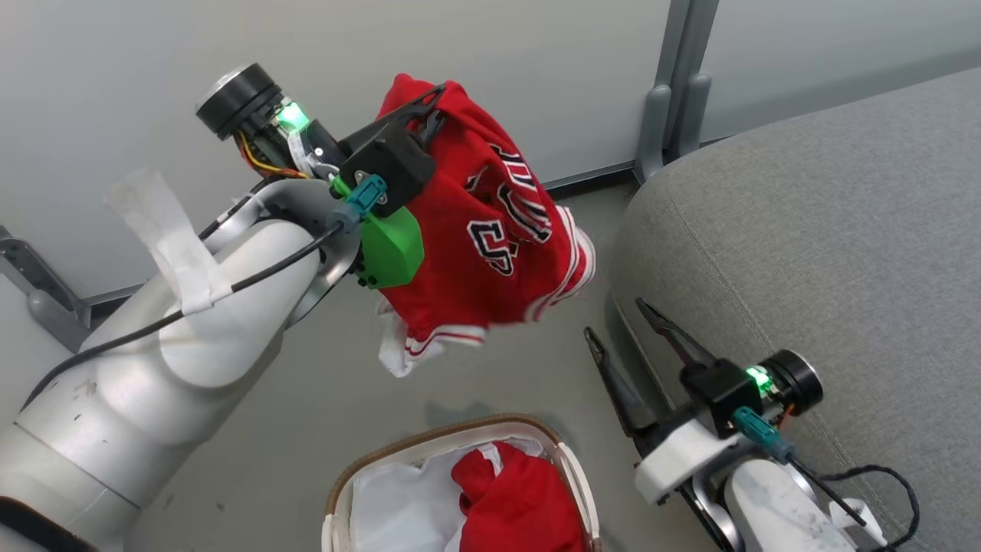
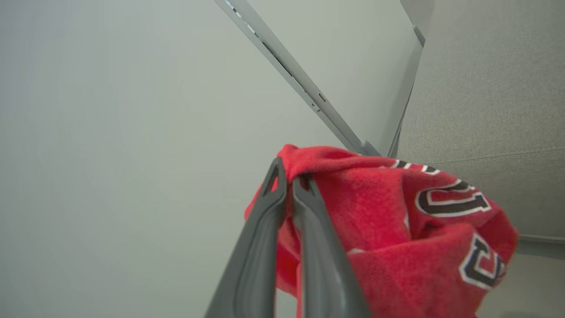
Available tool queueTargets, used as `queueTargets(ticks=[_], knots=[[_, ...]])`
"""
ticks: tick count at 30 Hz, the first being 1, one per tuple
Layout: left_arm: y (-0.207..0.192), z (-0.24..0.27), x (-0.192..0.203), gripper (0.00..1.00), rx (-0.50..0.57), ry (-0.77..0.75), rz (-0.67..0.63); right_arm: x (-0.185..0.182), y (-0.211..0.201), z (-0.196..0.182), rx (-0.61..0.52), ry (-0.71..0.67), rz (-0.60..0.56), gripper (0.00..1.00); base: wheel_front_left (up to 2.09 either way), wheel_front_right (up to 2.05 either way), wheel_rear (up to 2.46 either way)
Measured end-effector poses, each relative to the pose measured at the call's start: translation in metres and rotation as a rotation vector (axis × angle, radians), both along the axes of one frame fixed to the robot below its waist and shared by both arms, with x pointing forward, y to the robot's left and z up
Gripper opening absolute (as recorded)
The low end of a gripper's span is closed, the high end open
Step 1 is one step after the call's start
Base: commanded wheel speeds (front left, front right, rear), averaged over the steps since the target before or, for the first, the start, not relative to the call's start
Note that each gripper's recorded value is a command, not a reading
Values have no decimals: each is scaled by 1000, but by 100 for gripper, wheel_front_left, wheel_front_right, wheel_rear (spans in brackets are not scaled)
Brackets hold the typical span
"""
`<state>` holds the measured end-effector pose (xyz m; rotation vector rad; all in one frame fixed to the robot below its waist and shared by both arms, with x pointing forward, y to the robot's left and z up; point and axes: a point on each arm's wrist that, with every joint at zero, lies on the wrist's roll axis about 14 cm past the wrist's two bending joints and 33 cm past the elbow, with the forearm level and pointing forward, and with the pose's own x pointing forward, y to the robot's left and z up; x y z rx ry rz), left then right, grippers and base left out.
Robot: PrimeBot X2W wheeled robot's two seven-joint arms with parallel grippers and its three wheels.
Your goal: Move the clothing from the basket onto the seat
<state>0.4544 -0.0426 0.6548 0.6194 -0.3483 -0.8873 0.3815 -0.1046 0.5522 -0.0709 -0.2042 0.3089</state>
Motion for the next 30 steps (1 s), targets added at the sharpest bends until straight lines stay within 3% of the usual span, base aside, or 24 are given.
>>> queueTargets(ticks=[12, 30], knots=[[-15, 11, -22, 0, 2, -35, -63, 29, 25, 31, -93, -87, 74, 100, 0, 0, 0], [-28, 11, -52, 0, -21, -26, -137, 44, 51, 32, -157, -76, 150, 100, 0, 0, 0]])
